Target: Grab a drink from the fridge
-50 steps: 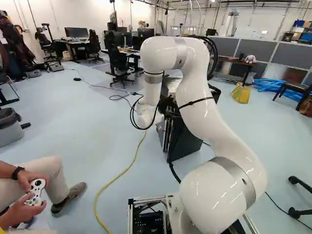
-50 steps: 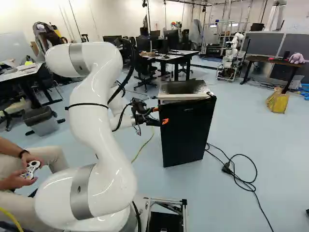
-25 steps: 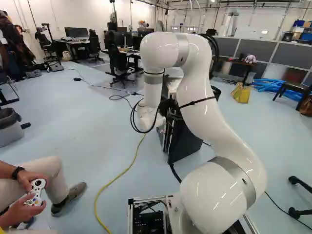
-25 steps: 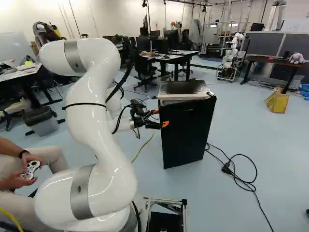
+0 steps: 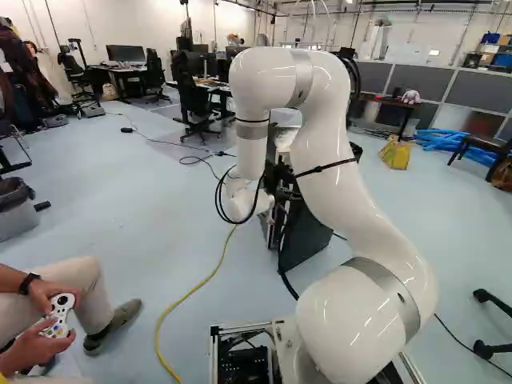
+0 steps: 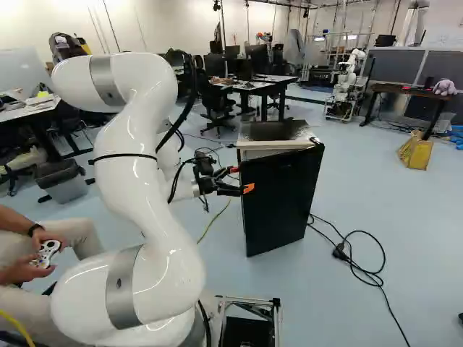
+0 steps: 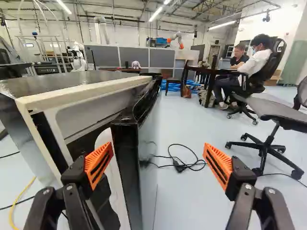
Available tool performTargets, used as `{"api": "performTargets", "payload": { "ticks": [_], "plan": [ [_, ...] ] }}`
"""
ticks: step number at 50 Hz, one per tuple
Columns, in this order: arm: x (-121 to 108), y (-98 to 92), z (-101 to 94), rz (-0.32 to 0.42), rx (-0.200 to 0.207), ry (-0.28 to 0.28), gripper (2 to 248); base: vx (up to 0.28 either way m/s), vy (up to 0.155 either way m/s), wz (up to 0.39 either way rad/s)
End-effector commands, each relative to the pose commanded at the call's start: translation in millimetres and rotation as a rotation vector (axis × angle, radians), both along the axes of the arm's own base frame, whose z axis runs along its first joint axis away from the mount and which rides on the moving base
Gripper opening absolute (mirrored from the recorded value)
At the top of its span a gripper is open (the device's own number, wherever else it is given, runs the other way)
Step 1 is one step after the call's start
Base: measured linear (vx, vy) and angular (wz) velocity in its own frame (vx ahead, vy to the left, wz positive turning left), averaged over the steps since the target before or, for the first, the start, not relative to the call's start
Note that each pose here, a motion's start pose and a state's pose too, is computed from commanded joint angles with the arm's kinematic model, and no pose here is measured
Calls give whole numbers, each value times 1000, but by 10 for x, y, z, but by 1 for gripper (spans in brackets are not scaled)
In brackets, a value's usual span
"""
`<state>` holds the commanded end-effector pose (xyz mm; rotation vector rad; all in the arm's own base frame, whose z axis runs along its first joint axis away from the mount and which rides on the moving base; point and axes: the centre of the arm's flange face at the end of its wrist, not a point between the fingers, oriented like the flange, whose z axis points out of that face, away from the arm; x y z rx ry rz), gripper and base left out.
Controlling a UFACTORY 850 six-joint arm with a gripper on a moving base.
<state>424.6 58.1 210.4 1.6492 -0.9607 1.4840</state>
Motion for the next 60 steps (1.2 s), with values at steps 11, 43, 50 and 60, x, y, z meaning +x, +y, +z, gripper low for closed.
{"api": "performTargets", "payload": {
  "ticks": [11, 43, 50, 60],
  "plan": [
    [-125, -20, 16, -21, -19, 10, 247, 0, 0, 0],
    [-482, -122, 56, -102, -75, 40, 247, 0, 0, 0],
    [-543, -163, 64, -126, -87, 45, 247, 0, 0, 0],
    [-615, -235, 75, -166, -103, 51, 247, 0, 0, 0]
  ]
}}
